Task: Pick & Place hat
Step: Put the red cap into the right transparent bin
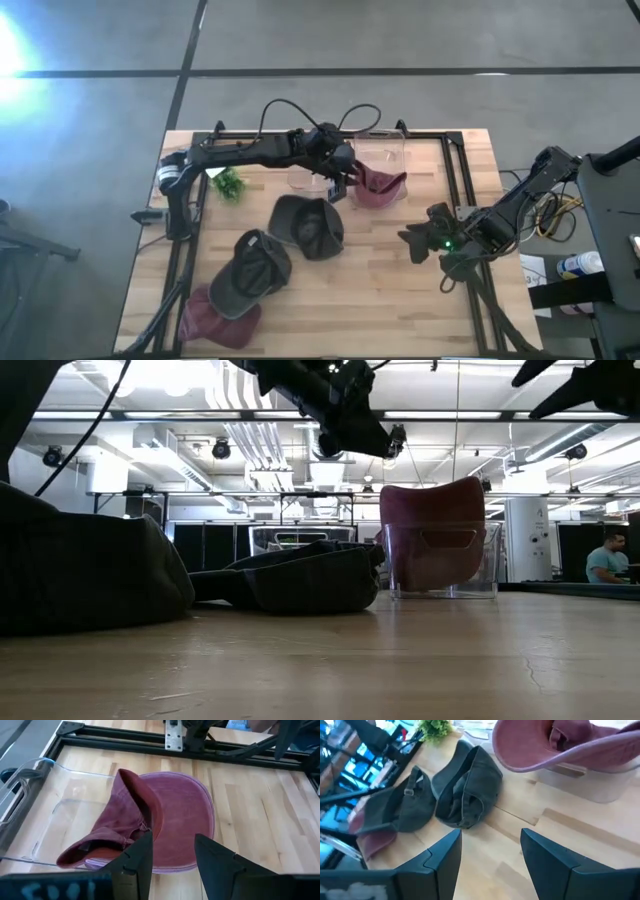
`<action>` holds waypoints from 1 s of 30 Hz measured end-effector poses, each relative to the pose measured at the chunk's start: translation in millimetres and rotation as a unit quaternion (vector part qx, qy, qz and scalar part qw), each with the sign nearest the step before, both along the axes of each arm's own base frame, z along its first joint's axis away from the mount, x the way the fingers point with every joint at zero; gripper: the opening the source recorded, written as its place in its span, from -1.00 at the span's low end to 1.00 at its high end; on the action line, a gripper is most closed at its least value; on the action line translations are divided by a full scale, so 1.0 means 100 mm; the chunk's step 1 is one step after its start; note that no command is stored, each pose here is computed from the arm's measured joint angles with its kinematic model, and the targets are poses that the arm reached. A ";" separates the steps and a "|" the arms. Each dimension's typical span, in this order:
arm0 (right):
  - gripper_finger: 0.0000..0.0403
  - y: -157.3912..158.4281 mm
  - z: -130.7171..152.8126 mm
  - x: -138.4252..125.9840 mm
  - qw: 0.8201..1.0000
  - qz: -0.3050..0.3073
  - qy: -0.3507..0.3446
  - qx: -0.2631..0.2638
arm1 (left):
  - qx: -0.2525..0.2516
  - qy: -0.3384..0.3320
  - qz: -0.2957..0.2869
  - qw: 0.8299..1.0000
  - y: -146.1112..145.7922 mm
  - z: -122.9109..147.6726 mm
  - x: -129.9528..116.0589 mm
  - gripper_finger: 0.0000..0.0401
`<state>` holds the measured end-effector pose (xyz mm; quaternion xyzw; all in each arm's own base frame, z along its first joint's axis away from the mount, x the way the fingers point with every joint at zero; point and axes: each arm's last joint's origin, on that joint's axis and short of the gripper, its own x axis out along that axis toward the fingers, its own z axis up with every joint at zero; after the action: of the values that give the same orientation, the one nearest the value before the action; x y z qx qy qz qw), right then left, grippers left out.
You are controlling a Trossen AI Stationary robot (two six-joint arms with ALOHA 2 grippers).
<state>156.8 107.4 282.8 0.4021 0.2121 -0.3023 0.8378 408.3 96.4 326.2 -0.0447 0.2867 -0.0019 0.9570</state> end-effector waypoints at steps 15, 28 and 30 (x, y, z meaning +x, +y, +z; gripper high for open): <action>-0.01 0.11 0.10 0.12 0.997 0.057 -0.049 -0.004 | -0.030 -0.015 0.033 0.999 0.02 0.03 0.01 -0.31; -0.01 0.12 0.11 0.12 0.996 0.069 -0.049 -0.016 | -0.128 0.008 0.056 0.990 -0.19 0.01 0.03 -0.31; -0.01 0.12 0.11 0.12 0.996 0.069 -0.049 -0.015 | -0.134 0.009 0.055 0.989 -0.24 0.01 0.04 -0.31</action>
<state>169.1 119.1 293.7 0.3879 0.1934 -0.2269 0.8722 412.5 72.9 327.4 -0.1886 0.2897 0.0125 0.9382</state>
